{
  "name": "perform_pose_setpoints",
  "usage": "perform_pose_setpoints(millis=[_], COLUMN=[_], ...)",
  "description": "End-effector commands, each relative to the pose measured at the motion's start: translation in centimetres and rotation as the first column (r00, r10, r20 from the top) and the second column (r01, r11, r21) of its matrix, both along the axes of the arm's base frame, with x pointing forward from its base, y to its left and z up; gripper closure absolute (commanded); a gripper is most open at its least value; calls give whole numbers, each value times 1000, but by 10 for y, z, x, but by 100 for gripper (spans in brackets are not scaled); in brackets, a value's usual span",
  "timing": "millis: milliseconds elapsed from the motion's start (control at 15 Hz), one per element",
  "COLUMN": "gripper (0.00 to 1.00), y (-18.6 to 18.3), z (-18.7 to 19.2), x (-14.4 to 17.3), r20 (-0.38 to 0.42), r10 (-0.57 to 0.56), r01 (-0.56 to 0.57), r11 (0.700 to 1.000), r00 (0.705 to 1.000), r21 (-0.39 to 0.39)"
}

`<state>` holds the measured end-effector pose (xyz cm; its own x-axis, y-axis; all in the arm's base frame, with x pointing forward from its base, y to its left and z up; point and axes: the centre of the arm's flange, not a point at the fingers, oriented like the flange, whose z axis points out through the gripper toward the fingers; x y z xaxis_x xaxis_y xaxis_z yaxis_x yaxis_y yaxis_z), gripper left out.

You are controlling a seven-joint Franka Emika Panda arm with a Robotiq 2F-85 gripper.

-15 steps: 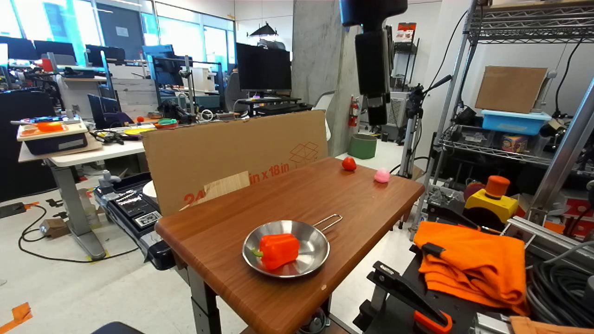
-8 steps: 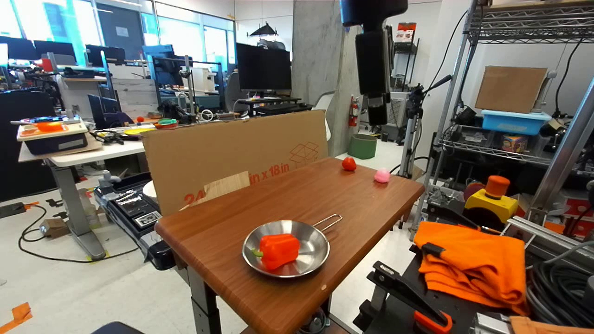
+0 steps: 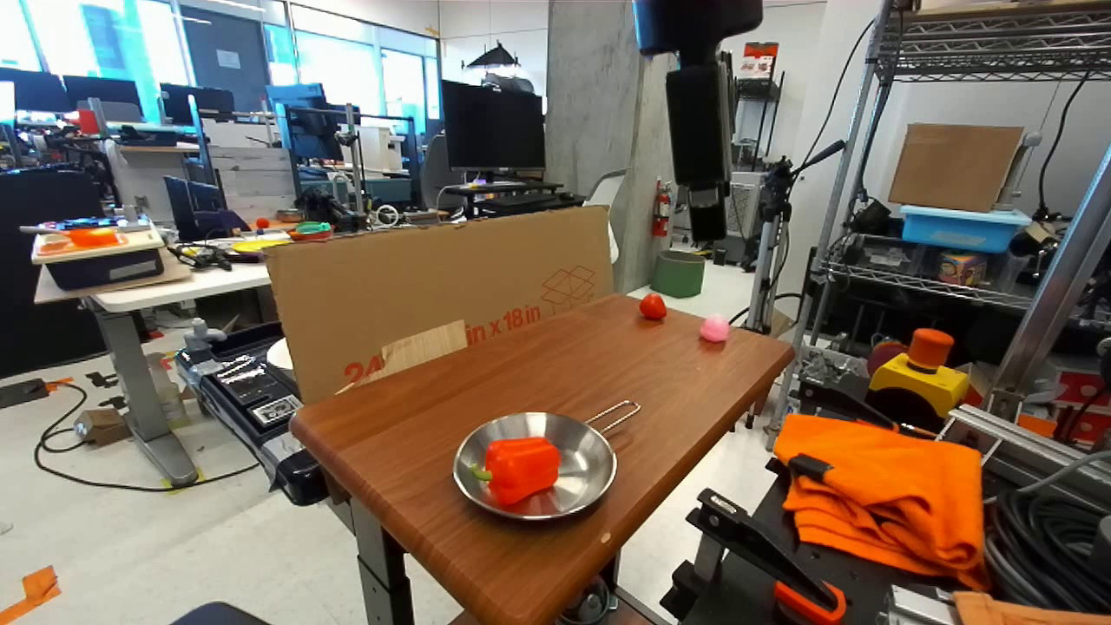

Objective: Remove the pepper from the pan and put it on the table

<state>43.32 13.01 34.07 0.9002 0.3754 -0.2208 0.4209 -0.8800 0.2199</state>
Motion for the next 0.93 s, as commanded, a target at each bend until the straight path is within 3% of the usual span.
perform_pose_setpoints(millis=[0,867], gripper=[0,0], y=[6,2], z=[-5,-7], x=[1,0], r20=[-5,18], r10=[4,12], r01=[-4,-12], r11=[1000,1000], r00=[1000,1000], r21=[-3,-4])
